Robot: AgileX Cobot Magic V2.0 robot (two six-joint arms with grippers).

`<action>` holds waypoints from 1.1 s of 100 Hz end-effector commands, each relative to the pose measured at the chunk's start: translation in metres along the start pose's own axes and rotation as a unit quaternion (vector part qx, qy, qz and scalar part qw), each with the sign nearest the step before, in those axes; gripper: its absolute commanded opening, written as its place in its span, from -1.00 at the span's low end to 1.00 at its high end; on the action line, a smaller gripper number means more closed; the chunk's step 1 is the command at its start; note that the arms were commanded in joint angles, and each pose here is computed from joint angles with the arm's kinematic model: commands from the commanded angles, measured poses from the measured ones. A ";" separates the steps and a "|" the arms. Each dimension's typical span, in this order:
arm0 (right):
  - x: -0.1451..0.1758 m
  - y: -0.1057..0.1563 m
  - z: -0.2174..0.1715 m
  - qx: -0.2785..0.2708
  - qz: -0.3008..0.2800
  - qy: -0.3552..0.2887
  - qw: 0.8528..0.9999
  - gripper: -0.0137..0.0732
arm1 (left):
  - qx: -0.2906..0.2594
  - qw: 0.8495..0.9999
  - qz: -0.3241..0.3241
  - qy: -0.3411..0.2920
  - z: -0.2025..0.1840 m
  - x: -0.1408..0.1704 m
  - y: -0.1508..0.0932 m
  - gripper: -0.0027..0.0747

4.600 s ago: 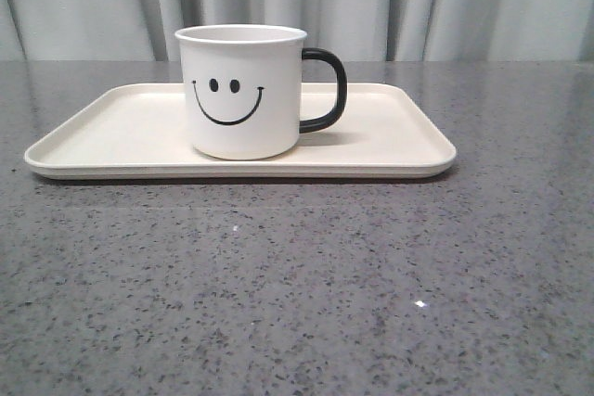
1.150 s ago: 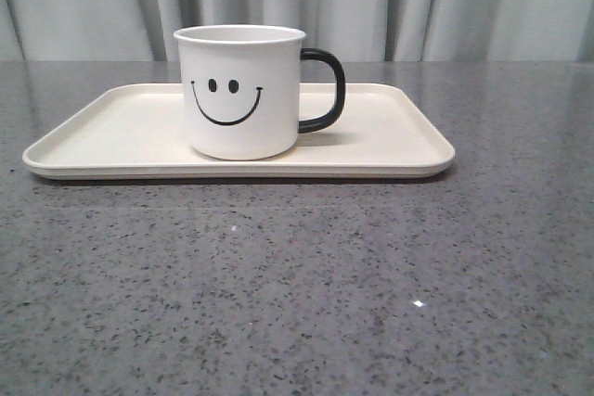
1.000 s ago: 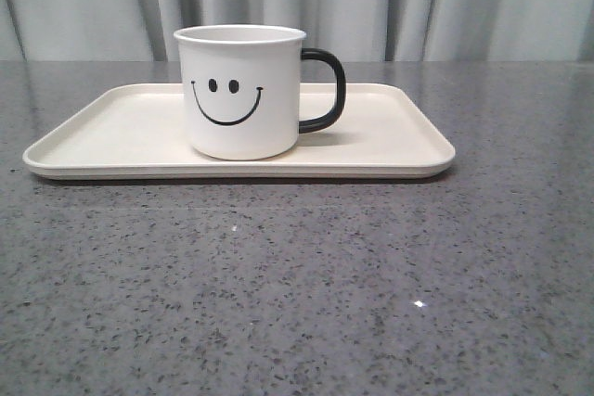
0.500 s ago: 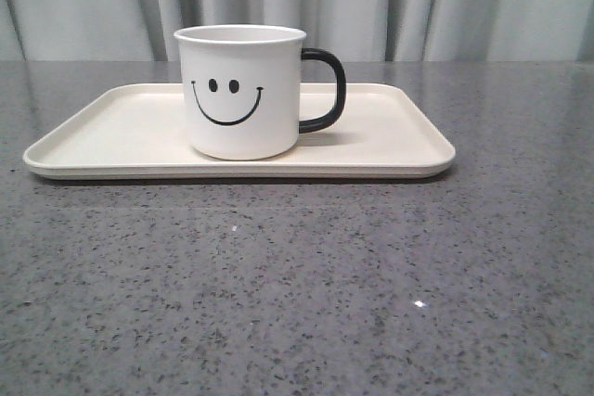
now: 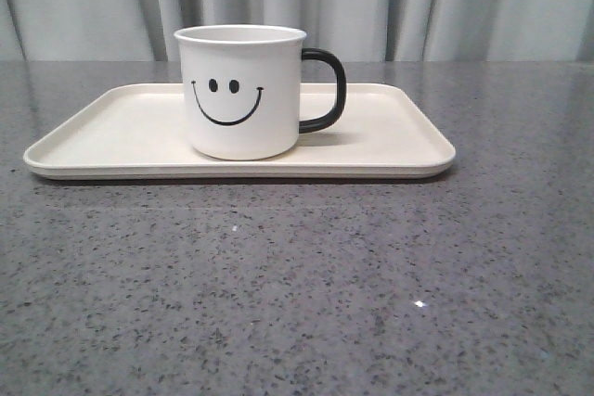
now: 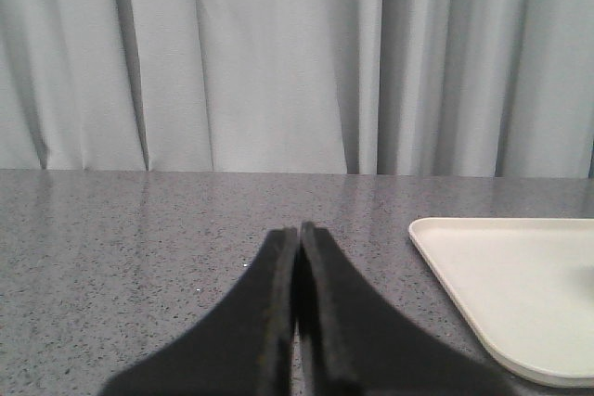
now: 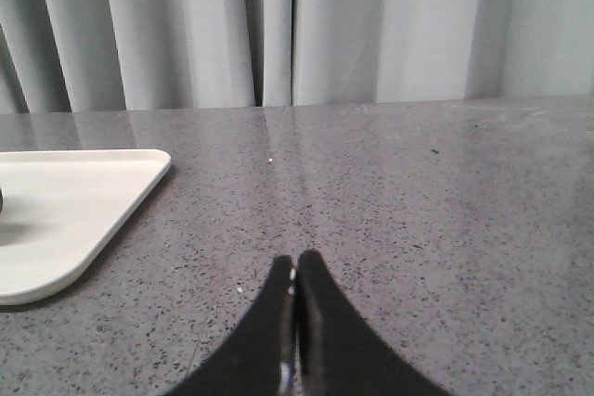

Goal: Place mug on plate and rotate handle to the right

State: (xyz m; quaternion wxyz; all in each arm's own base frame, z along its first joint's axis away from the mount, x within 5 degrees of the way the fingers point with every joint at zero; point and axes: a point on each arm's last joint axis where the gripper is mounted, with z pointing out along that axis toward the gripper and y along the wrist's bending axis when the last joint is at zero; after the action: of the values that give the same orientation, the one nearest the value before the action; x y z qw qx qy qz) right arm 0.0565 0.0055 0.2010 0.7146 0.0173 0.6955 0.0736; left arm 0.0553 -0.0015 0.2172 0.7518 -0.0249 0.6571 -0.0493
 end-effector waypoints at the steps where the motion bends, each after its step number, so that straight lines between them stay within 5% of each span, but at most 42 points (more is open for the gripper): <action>1: -0.005 -0.003 -0.001 0.017 0.002 -0.030 0.999 -0.96 | 0.004 0.999 -0.003 -0.050 -0.003 -0.006 -0.001 -0.98; 110: 0.000 -0.002 0.000 0.014 -0.027 0.003 1.000 -0.96 | 0.004 0.999 -0.003 -0.050 -0.003 -0.006 -0.001 -0.98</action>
State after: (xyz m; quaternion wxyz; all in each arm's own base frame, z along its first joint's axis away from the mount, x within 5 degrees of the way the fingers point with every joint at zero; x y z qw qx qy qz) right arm 0.0566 0.0039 0.1947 0.6922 0.0075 0.7199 0.0494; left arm 0.0553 -0.0015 0.2172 0.7518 -0.0249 0.6571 -0.0493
